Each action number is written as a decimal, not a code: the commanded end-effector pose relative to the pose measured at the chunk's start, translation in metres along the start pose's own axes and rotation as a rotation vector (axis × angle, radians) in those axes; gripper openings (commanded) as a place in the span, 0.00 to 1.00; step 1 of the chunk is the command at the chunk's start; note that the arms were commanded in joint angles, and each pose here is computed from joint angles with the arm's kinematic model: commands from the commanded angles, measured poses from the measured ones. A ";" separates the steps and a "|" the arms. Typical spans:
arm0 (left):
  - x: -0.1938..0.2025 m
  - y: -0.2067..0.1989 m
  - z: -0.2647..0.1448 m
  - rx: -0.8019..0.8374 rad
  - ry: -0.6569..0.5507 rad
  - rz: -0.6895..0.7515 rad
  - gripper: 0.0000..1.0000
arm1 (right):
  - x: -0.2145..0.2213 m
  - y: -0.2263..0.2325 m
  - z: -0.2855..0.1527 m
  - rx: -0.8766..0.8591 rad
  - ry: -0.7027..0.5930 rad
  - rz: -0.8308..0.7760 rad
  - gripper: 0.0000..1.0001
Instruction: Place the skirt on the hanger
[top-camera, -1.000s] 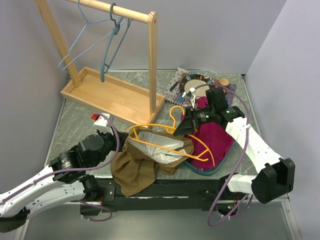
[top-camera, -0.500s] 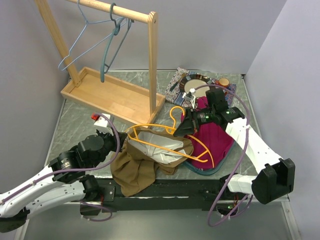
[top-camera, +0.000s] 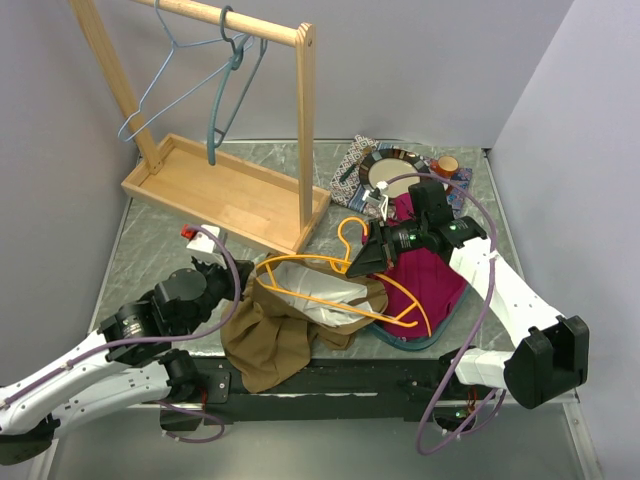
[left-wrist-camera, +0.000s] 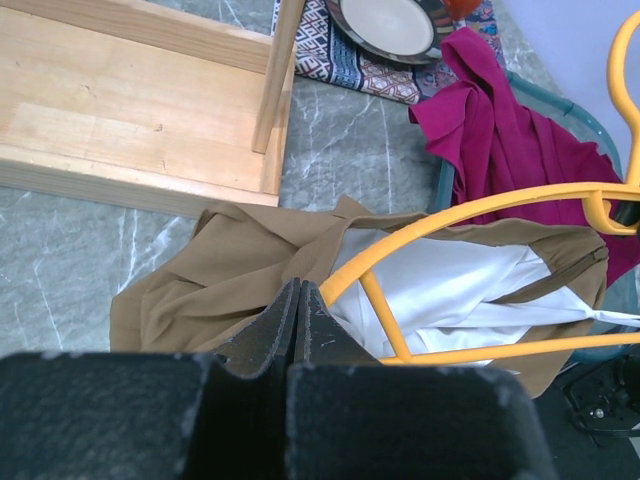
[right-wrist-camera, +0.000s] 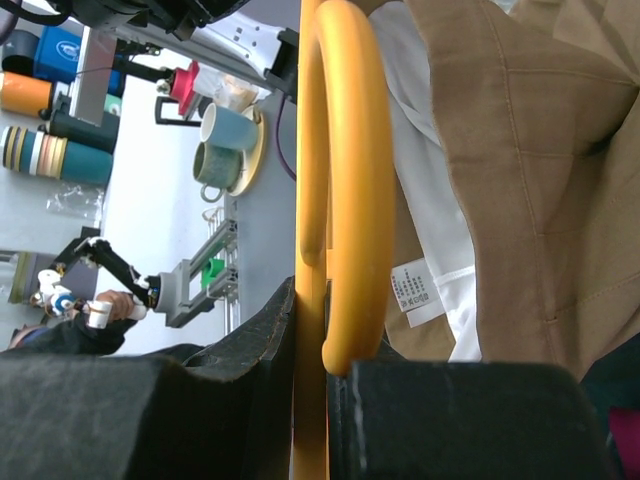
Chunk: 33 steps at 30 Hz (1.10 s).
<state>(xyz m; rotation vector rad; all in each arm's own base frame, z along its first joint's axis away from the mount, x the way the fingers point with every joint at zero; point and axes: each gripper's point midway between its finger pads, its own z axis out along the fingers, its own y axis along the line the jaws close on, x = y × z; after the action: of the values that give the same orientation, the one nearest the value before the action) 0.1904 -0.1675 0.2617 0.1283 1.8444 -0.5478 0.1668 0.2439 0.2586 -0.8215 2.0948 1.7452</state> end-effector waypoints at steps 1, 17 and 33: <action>-0.020 -0.008 -0.001 0.020 -0.049 -0.011 0.01 | 0.000 0.029 -0.004 -0.092 0.014 -0.027 0.00; 0.001 -0.021 -0.002 0.112 0.028 0.003 0.01 | -0.021 0.028 -0.010 -0.053 0.004 -0.086 0.00; 0.010 -0.039 0.001 0.193 0.081 0.031 0.01 | -0.032 0.021 -0.015 -0.034 -0.010 -0.076 0.00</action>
<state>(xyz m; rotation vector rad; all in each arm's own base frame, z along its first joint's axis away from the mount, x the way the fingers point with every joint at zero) 0.1813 -0.1848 0.2576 0.2321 1.8683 -0.6237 0.1785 0.2364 0.2675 -0.8348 2.1241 1.6965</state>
